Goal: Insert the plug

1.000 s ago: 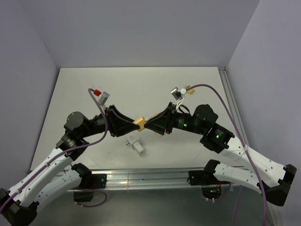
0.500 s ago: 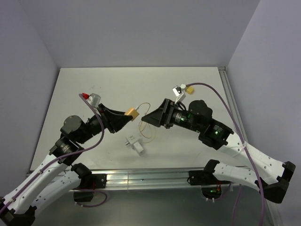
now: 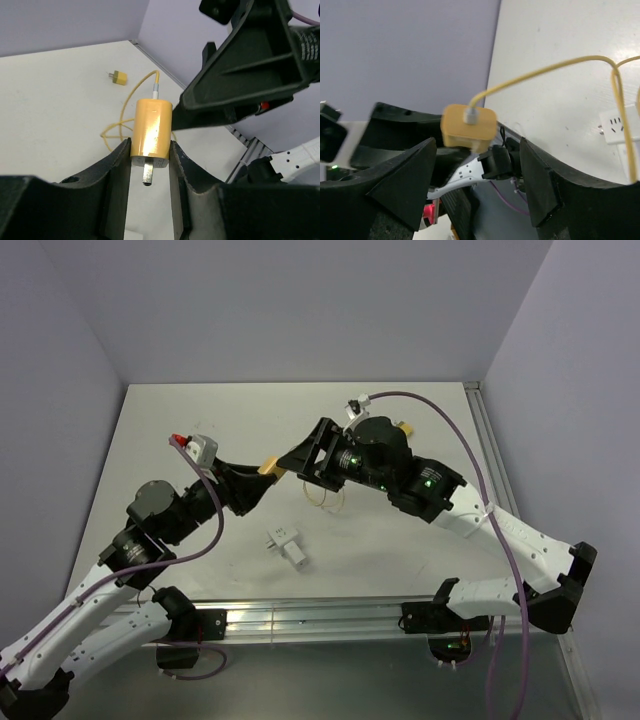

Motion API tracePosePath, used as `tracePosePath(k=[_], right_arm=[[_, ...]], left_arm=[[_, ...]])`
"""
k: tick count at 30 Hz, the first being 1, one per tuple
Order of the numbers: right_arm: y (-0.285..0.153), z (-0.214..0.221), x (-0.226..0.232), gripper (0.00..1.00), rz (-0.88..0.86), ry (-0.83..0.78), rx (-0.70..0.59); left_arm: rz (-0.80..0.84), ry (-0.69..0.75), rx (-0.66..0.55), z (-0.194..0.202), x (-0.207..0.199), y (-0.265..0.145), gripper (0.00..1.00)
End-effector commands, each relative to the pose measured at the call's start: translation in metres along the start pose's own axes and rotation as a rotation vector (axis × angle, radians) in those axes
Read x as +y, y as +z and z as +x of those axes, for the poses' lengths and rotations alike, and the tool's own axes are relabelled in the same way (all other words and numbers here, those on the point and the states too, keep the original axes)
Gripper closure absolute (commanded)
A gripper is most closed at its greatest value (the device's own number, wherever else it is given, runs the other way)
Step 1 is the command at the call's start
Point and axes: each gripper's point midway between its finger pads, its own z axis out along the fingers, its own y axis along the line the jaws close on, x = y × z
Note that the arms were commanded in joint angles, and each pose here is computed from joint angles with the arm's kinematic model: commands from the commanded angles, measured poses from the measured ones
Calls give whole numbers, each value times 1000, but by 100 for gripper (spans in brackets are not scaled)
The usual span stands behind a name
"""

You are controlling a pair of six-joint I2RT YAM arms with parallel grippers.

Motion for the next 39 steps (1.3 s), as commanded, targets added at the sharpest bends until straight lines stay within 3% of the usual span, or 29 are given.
tracePosePath(k=[1,19,32,39], right_arm=[[-2,-4,0,26,34,39,-35],[21,-3,9,26,32,29,-19],[27,-5,5,40,57,7,-26],[26,-3,5,43,59,-4,-18]], left_arm=[[-30,70,-58,-28,-1,-1,100],[15,68,-34,-21,-10,2,100],[17,71,-12,-17,-11,4,99],[-8,77,-3,-16,-8,6,100]])
